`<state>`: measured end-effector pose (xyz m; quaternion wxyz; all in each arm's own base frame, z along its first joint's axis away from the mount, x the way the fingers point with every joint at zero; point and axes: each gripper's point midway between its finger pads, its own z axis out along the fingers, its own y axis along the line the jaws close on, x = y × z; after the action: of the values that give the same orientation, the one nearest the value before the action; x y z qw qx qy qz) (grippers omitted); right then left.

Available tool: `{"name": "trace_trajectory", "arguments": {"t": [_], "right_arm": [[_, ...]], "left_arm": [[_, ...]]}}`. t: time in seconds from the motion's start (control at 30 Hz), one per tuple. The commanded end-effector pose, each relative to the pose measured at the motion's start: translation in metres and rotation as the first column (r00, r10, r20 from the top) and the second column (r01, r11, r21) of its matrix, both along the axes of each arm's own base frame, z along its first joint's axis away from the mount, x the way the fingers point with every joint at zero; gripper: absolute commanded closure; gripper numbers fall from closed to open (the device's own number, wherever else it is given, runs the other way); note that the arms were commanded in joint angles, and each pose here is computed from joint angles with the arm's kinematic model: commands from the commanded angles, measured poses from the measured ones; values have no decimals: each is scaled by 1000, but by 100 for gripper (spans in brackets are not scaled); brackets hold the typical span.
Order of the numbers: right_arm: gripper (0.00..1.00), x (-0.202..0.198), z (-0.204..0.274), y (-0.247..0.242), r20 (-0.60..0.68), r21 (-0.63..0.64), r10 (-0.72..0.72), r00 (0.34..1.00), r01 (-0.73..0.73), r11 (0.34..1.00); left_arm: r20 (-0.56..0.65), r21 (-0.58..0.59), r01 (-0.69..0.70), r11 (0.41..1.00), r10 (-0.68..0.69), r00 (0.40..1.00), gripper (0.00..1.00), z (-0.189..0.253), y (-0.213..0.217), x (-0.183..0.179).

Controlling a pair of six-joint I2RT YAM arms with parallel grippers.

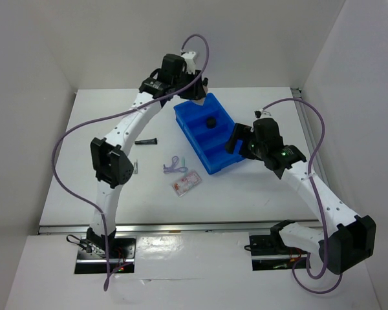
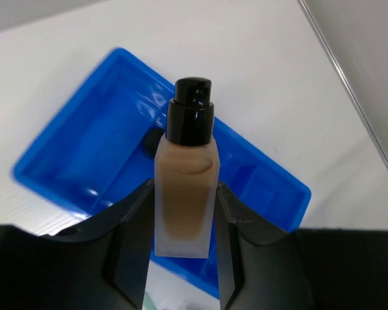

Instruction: Organize the makeup

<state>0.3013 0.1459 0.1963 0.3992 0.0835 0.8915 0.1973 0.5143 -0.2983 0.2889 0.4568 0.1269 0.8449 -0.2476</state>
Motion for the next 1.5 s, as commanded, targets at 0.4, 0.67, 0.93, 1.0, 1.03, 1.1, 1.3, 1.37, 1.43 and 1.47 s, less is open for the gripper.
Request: {"name": "trace_trajectory", "arguments": {"t": [0.4,0.67,0.93,1.0,1.03,1.1,1.3,1.37,1.43,1.47], "right_arm": [[0,-5,16,-12,27,-2,-46,999,46,999],[0,-3,4,-11,6,-12,-46,999,46,999],[0,-2,6,-9,12,-3,-39,999,39,999],[0,-2,6,-9,12,-3,-39,999,39,999],[0,-1,10,-9,21,1,-39,999,39,999],[0,-1,10,-9,21,1,-39,999,39,999],[0,0,15,-8,39,9,-39,998,39,999],[0,2,13,-6,40,7,-24,999,24,1000],[0,4,13,-3,41,15,-14,999,14,1000],[0,4,13,-3,44,7,-8,999,7,1000]], "left_arm": [[-71,-35,80,996,-82,994,78,-101,-43,35],[-123,-14,130,991,-131,984,36,-118,-52,16],[-88,-34,140,990,-143,986,17,-78,-48,5],[-37,-40,121,992,-123,992,23,-46,-41,1],[-25,-35,106,994,-107,994,27,-36,-36,-3],[13,-10,32,999,-32,999,45,-13,-15,-11],[71,222,-286,932,277,958,73,-37,70,-22],[5,286,-363,887,378,926,76,-62,99,-20],[-134,390,-425,817,507,851,74,-101,141,-33],[-202,380,-495,781,593,779,74,-114,150,-37]]}}
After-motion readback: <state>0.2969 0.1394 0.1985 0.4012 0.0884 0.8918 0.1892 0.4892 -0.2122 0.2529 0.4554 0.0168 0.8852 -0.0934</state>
